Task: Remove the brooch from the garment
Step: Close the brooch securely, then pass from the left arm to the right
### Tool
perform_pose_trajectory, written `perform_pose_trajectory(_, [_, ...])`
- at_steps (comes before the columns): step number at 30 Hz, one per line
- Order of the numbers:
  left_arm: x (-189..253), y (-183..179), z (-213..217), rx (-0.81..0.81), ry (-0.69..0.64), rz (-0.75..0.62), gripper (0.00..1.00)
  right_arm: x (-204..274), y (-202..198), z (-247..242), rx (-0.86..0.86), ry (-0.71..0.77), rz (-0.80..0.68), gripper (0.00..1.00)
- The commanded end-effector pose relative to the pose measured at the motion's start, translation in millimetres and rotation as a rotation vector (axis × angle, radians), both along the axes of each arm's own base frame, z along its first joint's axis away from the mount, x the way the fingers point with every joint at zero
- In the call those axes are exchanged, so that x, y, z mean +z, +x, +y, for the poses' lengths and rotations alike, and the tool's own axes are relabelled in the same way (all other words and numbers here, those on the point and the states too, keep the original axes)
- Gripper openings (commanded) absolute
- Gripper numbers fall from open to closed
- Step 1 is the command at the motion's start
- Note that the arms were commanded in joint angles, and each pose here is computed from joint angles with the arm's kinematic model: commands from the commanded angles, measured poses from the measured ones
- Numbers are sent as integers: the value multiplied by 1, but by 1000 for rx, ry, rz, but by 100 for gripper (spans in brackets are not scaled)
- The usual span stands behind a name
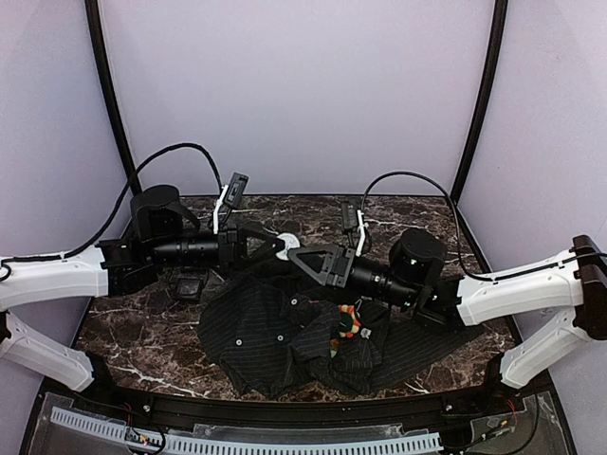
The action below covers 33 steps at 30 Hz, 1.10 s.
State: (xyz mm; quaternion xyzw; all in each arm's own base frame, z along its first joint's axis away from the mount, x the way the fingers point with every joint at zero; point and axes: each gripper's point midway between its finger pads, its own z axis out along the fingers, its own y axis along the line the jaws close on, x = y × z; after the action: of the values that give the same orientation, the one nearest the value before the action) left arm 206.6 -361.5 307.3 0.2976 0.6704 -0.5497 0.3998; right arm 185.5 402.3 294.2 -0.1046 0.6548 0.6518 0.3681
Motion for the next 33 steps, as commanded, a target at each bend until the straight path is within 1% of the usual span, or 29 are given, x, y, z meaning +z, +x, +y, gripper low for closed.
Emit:
perform_pose_trajectory(1, [49, 36, 50, 227, -103, -124, 1, -31, 52, -35, -237, -64, 81, 3])
perform_pose_trajectory(5, [49, 36, 50, 228, -105, -122, 1, -29, 50, -34, -225, -59, 69, 5])
perform_pose_trajectory(8, [48, 37, 48, 222, -100, -120, 1, -13, 40, -29, -168, -37, -11, 16])
perform_pose_trajectory(11, [46, 37, 46, 211, -92, -119, 1, 10, 26, -24, -99, -11, -128, 27])
perform_pose_trajectory(14, [47, 34, 44, 188, -94, -127, 1, 29, 11, -18, -22, -18, -247, 44])
perform_pose_trajectory(17, [51, 27, 39, 136, -114, -140, 1, 38, 8, -19, -26, -60, -302, 51])
perform_pose_trajectory(21, [52, 15, 30, 38, -142, -133, 1, 52, 14, -16, -49, -91, -331, 50])
perform_pose_trajectory(26, [46, 1, 16, -51, -137, -119, 1, 52, 14, 4, 13, -104, -335, 45])
perform_pose_trajectory(29, [44, -2, 13, -62, -134, -114, 1, 50, 14, 12, 45, -100, -332, 42])
perform_pose_trajectory(33, [45, -3, 13, -62, -135, -117, 1, 45, 12, 17, 71, -96, -318, 34])
